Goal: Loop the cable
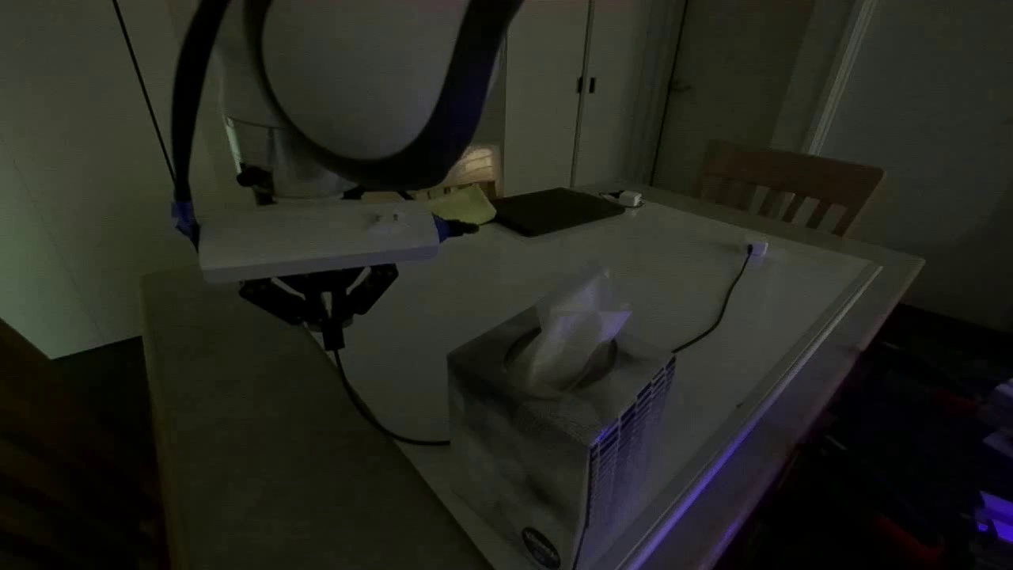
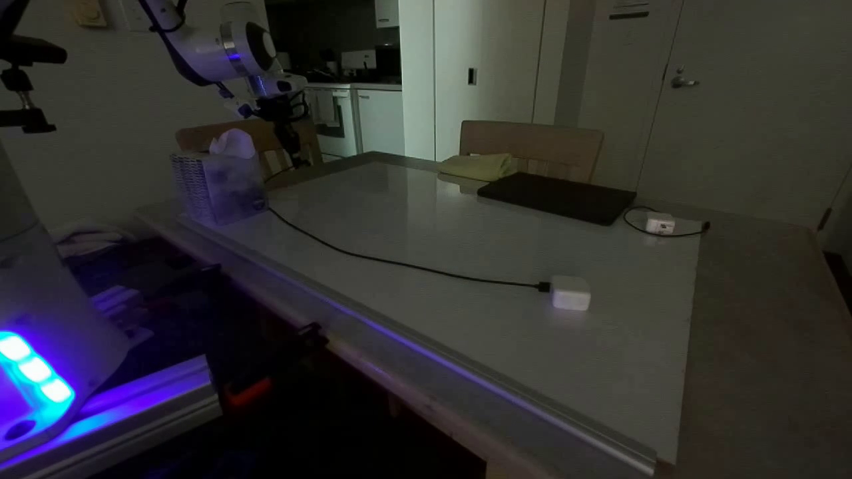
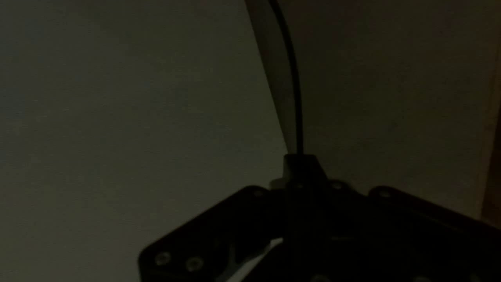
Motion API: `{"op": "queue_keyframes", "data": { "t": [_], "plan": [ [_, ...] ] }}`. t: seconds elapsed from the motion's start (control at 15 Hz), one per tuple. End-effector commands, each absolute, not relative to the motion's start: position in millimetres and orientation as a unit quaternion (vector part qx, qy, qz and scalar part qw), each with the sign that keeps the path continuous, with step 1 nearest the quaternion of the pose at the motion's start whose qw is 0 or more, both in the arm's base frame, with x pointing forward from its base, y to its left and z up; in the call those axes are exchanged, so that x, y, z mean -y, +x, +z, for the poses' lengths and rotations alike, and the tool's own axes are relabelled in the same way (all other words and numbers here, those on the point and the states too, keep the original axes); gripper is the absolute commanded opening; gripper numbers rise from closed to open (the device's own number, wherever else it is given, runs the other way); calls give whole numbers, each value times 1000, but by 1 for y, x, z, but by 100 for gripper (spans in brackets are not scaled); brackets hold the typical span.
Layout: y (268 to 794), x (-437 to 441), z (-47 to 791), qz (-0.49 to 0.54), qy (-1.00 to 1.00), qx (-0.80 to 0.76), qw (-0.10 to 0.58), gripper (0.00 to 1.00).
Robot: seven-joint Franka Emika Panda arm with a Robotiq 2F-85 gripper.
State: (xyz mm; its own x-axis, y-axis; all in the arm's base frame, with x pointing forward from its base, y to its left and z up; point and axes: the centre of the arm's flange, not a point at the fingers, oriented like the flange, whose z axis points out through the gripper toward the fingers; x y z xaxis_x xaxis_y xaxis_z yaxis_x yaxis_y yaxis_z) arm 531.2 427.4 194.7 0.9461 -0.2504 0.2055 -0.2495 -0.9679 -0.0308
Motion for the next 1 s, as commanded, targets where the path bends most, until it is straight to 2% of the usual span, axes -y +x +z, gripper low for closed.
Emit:
{"op": "queue_keyframes", "data": {
  "t": [0.0,0.4,0.93],
  "plan": [
    [531,-427,195,-104,-986,-127,2,4],
    [532,-424,196,-97,-982,-163,-19,1],
    [546,-381,209,-104,-923,-370,-10,1]
  ]
}}
